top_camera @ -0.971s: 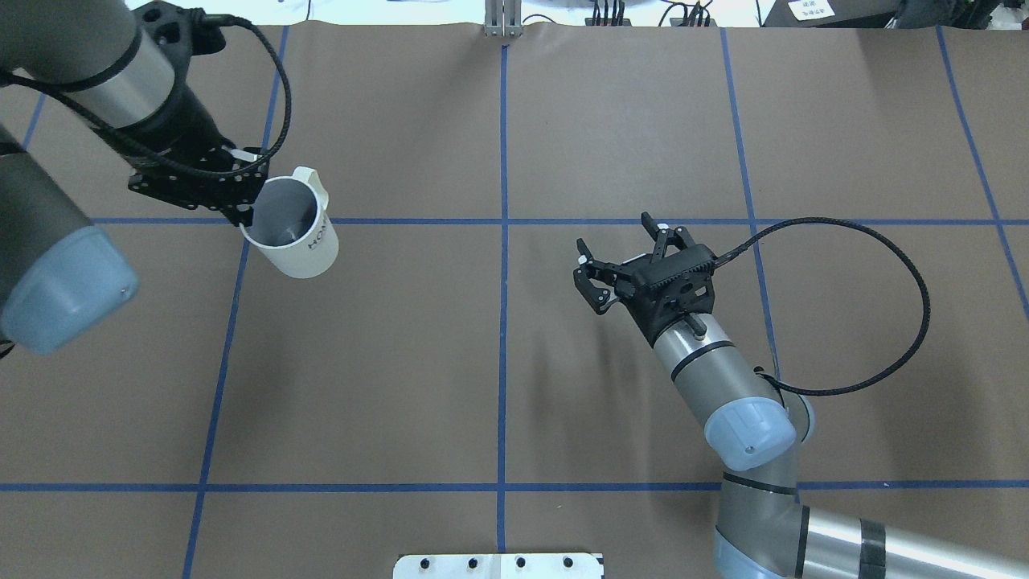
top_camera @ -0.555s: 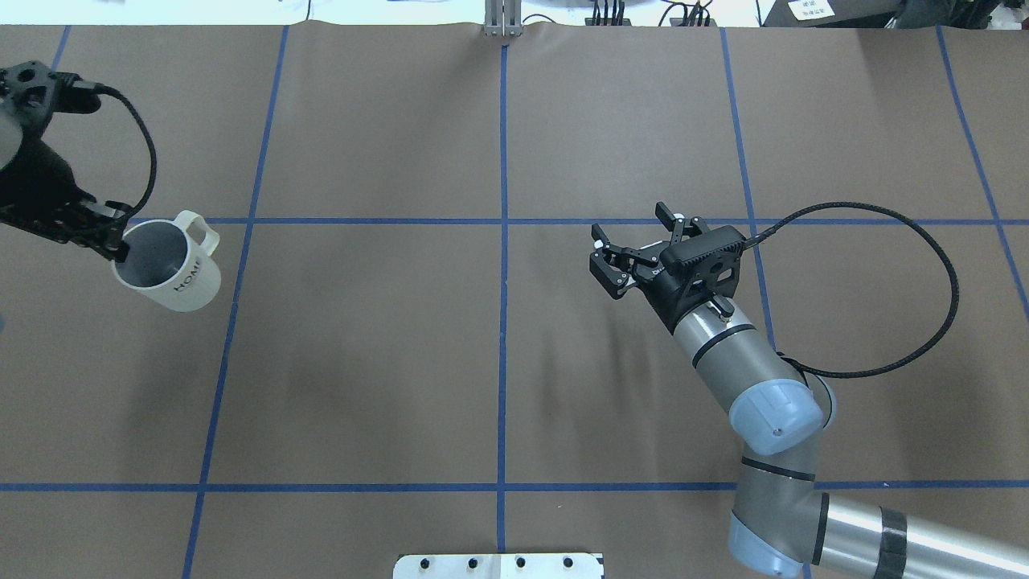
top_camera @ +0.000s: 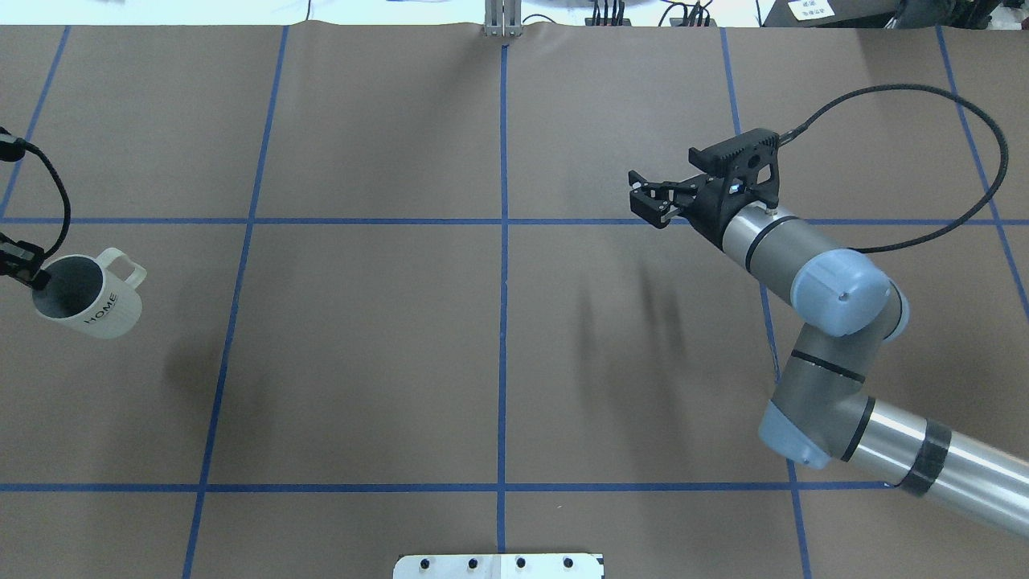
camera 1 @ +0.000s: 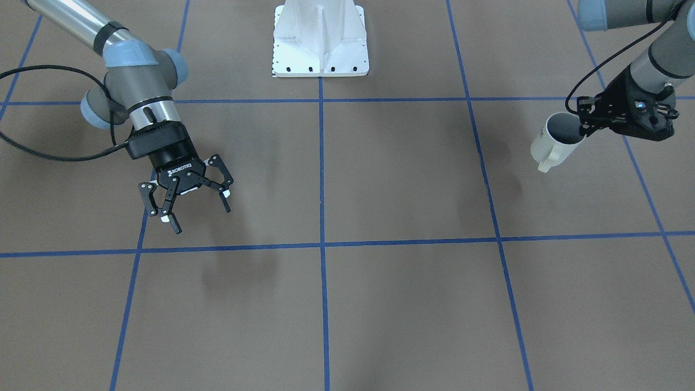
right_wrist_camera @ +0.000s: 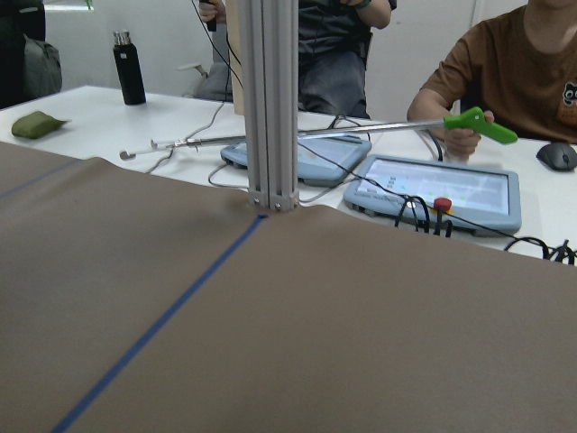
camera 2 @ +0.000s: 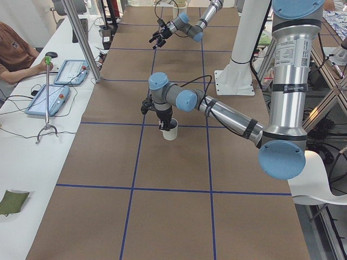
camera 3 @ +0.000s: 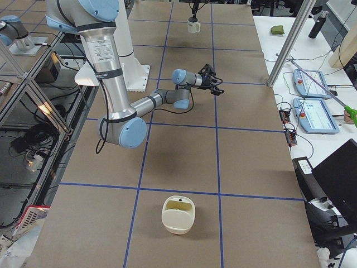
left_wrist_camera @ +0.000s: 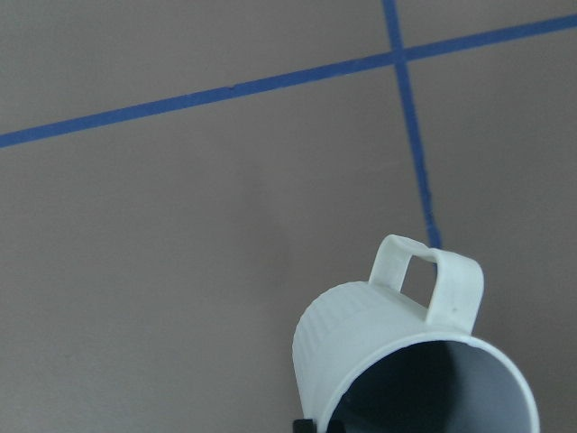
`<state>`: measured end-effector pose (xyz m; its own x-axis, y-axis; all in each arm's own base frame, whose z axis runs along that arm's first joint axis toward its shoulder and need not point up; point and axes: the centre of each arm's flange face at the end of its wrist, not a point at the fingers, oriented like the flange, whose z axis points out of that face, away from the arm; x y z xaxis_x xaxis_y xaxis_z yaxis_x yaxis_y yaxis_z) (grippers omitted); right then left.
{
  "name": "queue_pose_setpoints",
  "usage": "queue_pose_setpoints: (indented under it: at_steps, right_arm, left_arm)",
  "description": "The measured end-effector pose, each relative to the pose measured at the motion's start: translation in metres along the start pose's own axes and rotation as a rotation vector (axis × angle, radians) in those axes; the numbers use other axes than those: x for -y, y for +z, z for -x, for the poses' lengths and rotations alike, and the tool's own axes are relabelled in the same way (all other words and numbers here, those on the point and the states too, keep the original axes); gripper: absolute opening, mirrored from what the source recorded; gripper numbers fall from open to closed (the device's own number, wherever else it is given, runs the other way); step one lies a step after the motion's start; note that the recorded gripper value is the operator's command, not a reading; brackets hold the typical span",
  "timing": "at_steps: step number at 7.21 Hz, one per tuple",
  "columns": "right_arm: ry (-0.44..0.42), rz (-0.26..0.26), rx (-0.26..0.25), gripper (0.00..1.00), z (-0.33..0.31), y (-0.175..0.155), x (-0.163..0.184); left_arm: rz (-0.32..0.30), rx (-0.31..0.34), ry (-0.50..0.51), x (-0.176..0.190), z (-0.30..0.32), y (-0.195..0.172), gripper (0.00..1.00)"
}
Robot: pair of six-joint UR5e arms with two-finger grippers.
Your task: Left arm hands cup to right arm to dump lemon
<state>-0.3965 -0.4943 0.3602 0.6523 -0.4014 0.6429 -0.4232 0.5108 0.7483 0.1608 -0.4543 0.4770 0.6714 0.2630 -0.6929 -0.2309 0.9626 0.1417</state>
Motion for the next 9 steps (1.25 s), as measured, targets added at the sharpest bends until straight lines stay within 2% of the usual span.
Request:
queue_pose_setpoints:
  at_steps: [1, 2, 3, 4, 6, 9]
  right_arm:
    - [0.006, 0.132, 0.018, 1.00, -0.038, 0.003, 0.019]
    - [0.029, 0.233, 0.041, 1.00, -0.074, -0.003, 0.033]
    - [0.061, 0.314, 0.064, 1.00, -0.109, -0.014, 0.041]
    - [0.093, 0.375, 0.083, 1.00, -0.137, -0.025, 0.047]
    - [0.124, 0.422, 0.095, 1.00, -0.160, -0.036, 0.049]
    - [0.132, 0.433, 0.090, 1.00, -0.167, -0.040, 0.046]
  left_arm:
    - [0.007, -0.001, 0.001, -0.006, 0.020, 0.018, 0.00]
    - [0.030, -0.014, -0.012, -0.013, 0.034, 0.032, 0.00]
    - [0.056, -0.041, -0.028, -0.017, 0.041, 0.042, 0.00]
    - [0.076, -0.060, -0.044, -0.019, 0.045, 0.049, 0.00]
    - [0.092, -0.067, -0.080, -0.019, 0.054, 0.056, 0.00]
    - [0.063, -0.067, -0.152, -0.011, 0.062, 0.043, 0.00]
